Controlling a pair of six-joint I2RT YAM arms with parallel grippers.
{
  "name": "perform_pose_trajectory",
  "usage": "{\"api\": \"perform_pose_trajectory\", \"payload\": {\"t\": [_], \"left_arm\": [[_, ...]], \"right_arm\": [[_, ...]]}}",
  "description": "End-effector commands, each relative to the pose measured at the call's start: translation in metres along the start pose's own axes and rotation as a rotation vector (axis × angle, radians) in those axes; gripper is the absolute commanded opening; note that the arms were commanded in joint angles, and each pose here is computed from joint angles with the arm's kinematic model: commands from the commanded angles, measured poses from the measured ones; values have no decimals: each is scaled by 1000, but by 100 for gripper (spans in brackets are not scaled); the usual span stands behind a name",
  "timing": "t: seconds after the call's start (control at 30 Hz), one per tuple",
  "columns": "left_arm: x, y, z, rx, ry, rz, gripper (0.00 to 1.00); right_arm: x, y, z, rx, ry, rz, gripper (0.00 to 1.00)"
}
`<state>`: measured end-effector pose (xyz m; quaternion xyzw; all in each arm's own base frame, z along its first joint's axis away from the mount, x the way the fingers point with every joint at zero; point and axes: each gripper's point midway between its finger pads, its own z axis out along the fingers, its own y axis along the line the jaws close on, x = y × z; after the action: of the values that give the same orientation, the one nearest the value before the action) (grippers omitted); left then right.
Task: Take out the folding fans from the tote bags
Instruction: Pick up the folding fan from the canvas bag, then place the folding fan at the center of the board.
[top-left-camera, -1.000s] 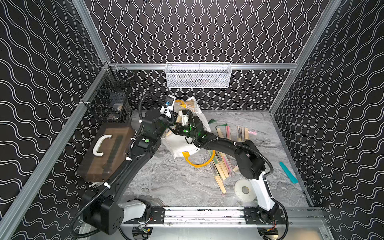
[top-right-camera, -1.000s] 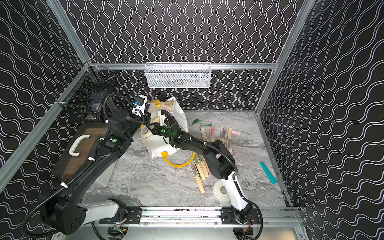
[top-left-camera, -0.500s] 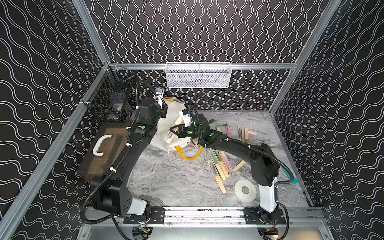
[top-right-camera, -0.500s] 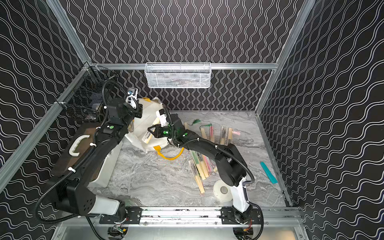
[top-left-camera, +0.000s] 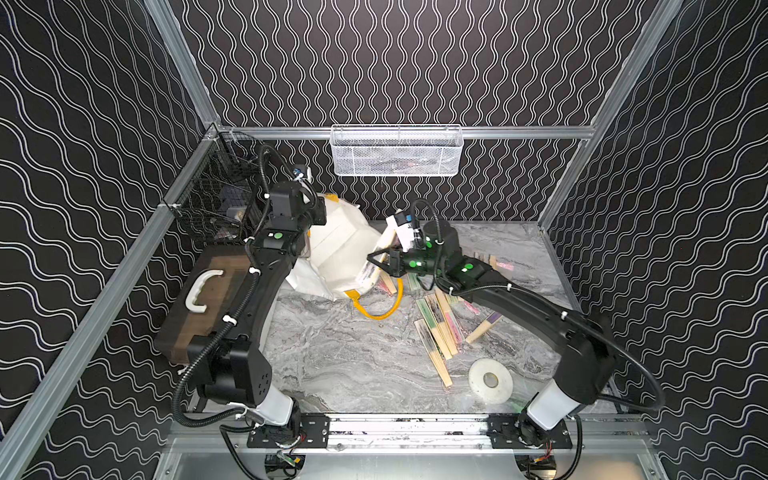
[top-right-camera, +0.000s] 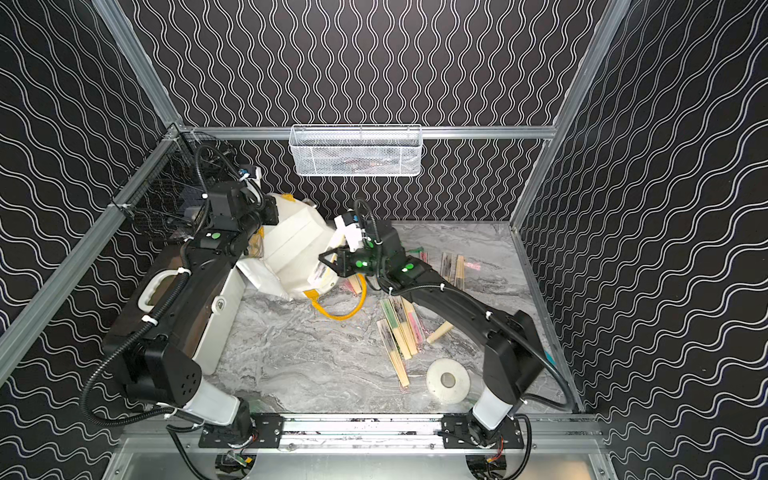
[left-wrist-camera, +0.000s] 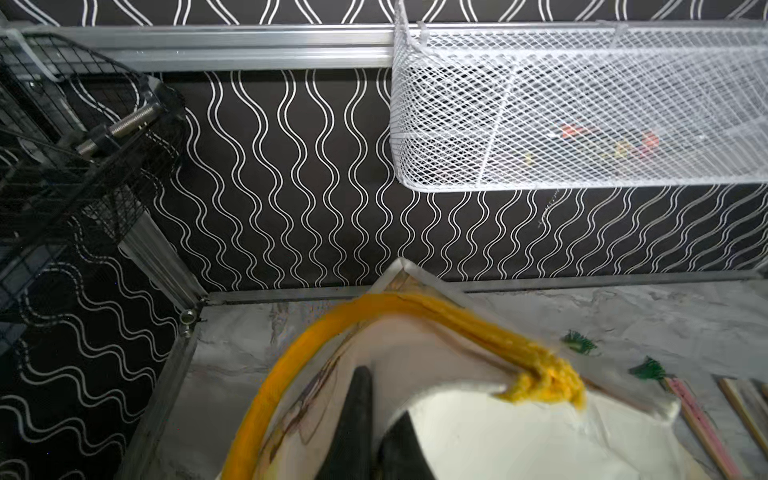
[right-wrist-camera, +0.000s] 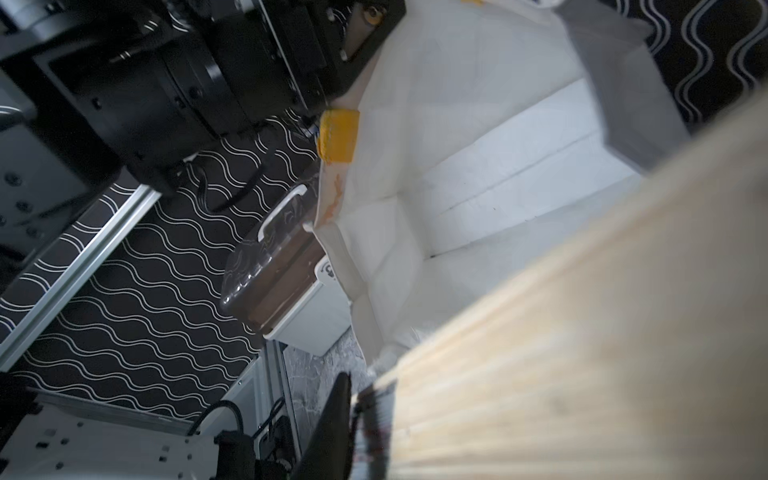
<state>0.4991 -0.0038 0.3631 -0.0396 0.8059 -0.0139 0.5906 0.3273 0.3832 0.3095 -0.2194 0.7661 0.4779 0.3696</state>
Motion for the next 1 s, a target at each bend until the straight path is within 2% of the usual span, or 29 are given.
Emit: {"api": "perform_pose_trajectory", "payload": {"t": [0.0, 0.07, 0.17, 0.3, 0.47, 0.7, 0.97], "left_arm": [[3, 9, 3, -8, 47, -156, 0], [3, 9, 4, 8, 58, -225, 0], [2, 30, 3, -15, 68, -353, 0], [6, 36, 2, 23, 98, -542, 0], [16, 41, 7, 95, 135, -763, 0], [63, 98, 16, -7, 161, -1080, 0], [105, 120, 36, -43, 225, -1239, 0]], "right_arm": [[7, -14, -32, 83, 3, -15, 11], [13, -27, -54, 155, -2, -2, 11], [22, -46, -80, 238, -16, 40, 12], [45, -64, -94, 290, 28, 97, 12], [84, -67, -92, 261, 176, 137, 12], [126, -70, -92, 226, 310, 183, 11], [157, -71, -75, 148, 433, 245, 11]]}}
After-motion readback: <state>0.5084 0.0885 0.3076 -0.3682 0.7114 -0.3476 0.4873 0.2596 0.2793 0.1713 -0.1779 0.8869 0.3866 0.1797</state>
